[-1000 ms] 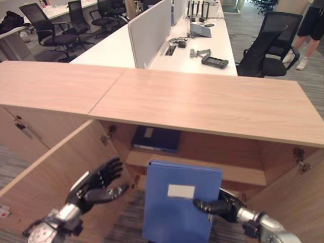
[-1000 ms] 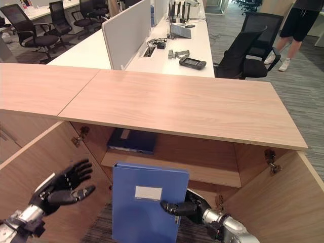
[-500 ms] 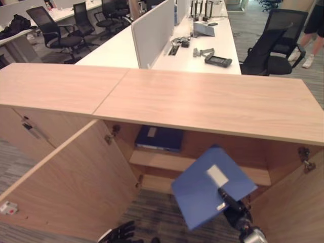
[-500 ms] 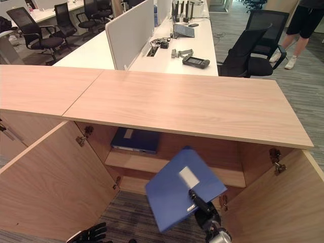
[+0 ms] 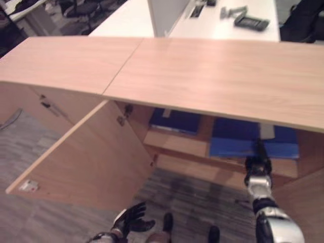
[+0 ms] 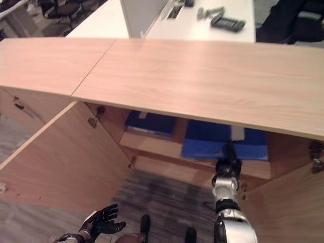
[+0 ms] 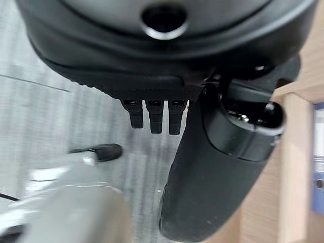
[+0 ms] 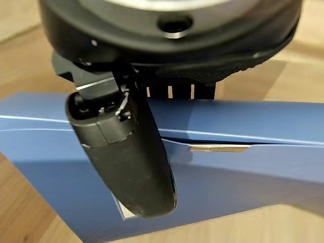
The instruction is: Put the empty folder in the office cabinet
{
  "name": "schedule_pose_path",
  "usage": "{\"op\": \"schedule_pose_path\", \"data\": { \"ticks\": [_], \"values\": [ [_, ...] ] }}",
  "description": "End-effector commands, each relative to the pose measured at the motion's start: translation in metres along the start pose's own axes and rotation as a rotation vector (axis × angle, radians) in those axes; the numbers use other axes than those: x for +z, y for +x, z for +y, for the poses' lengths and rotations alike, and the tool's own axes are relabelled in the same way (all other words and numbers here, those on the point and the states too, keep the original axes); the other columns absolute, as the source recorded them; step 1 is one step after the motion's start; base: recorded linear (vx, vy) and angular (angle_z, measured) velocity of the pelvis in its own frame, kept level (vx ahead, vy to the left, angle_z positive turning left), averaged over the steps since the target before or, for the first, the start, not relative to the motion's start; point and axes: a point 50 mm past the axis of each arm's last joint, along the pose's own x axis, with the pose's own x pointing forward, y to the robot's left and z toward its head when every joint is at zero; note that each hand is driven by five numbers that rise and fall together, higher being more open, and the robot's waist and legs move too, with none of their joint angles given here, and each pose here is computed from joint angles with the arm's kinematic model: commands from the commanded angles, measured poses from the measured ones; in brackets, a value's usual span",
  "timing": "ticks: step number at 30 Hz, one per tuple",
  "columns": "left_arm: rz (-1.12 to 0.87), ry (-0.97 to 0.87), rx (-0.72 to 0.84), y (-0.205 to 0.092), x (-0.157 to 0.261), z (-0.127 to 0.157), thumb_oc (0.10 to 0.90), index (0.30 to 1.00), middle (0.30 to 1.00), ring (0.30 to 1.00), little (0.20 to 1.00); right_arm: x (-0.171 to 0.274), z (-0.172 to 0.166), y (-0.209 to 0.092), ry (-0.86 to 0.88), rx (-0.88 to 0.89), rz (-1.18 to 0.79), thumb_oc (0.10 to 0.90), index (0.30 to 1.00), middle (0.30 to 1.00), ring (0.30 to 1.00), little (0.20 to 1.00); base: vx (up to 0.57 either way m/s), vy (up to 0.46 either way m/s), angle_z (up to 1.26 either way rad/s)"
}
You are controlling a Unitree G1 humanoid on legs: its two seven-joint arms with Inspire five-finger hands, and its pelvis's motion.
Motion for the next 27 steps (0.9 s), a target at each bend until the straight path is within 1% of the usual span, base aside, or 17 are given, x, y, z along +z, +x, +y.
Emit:
{"op": "schedule_pose_path", "data": {
  "ticks": [1, 2, 3, 4, 5, 6, 7, 10, 11, 12, 17, 19, 27],
  "values": [
    [-0.133, 0.093, 0.035, 0.004, 0.040, 0.024, 0.800, 0.900, 0.900, 0.900, 0.900, 0.046, 0.102, 0.008, 0.131, 0.250, -0.174, 0.400, 0.300, 0.300, 0.300, 0.300, -0.02, -0.010, 0.05],
    [-0.128, 0.099, 0.037, 0.003, 0.039, 0.026, 0.800, 0.900, 0.900, 0.900, 0.900, 0.052, 0.113, 0.008, 0.126, 0.264, -0.186, 0.400, 0.300, 0.300, 0.300, 0.300, 0.00, -0.001, 0.08],
    [-0.125, 0.111, 0.031, 0.002, 0.040, 0.029, 0.800, 0.900, 0.900, 0.900, 0.900, 0.069, 0.142, 0.006, 0.146, 0.303, -0.217, 0.400, 0.300, 0.300, 0.300, 0.300, 0.00, -0.002, 0.04],
    [-0.129, 0.110, 0.029, 0.002, 0.041, 0.029, 0.800, 0.900, 0.900, 0.900, 0.900, 0.071, 0.143, 0.006, 0.147, 0.304, -0.219, 0.400, 0.300, 0.300, 0.300, 0.300, 0.02, -0.014, 0.03],
    [-0.129, 0.125, 0.028, 0.000, 0.042, 0.031, 0.800, 0.900, 0.900, 0.900, 0.900, 0.087, 0.159, 0.004, 0.178, 0.319, -0.253, 0.400, 0.300, 0.300, 0.300, 0.300, 0.02, -0.012, 0.05],
    [-0.133, 0.125, 0.026, 0.001, 0.044, 0.031, 0.800, 0.900, 0.900, 0.900, 0.900, 0.089, 0.161, 0.004, 0.180, 0.321, -0.255, 0.400, 0.300, 0.300, 0.300, 0.300, 0.04, -0.015, 0.07],
    [-0.146, 0.143, 0.029, -0.001, 0.048, 0.035, 0.800, 0.900, 0.900, 0.900, 0.900, 0.103, 0.177, 0.000, 0.198, 0.344, -0.285, 0.400, 0.300, 0.300, 0.300, 0.300, 0.01, -0.006, 0.13],
    [-0.157, 0.142, 0.027, 0.000, 0.052, 0.035, 0.800, 0.900, 0.900, 0.900, 0.900, 0.113, 0.186, -0.002, 0.210, 0.351, -0.307, 0.400, 0.300, 0.300, 0.300, 0.300, 0.04, -0.035, 0.11],
    [-0.187, 0.127, 0.038, -0.003, 0.059, 0.041, 0.800, 0.900, 0.900, 0.900, 0.900, 0.135, 0.199, -0.008, 0.231, 0.368, -0.360, 0.400, 0.300, 0.300, 0.300, 0.300, 0.04, -0.037, 0.13],
    [-0.194, 0.122, 0.039, -0.003, 0.062, 0.043, 0.800, 0.900, 0.900, 0.900, 0.900, 0.142, 0.204, -0.011, 0.229, 0.377, -0.375, 0.400, 0.300, 0.300, 0.300, 0.300, 0.04, -0.062, 0.17],
    [-0.225, 0.148, 0.043, -0.007, 0.072, 0.050, 0.800, 0.900, 0.900, 0.900, 0.900, 0.171, 0.213, -0.018, 0.197, 0.381, -0.443, 0.400, 0.300, 0.300, 0.300, 0.300, -0.01, -0.046, 0.33],
    [-0.242, 0.149, 0.066, -0.010, 0.079, 0.058, 0.800, 0.900, 0.900, 0.900, 0.900, 0.192, 0.219, -0.024, 0.170, 0.379, -0.496, 0.400, 0.300, 0.300, 0.300, 0.300, -0.02, -0.081, 0.40],
    [-0.245, 0.159, 0.084, -0.010, 0.080, 0.058, 0.800, 0.900, 0.900, 0.900, 0.900, 0.185, 0.218, -0.022, 0.164, 0.347, -0.479, 0.400, 0.300, 0.300, 0.300, 0.300, 0.03, -0.043, 0.09]
  ]
}}
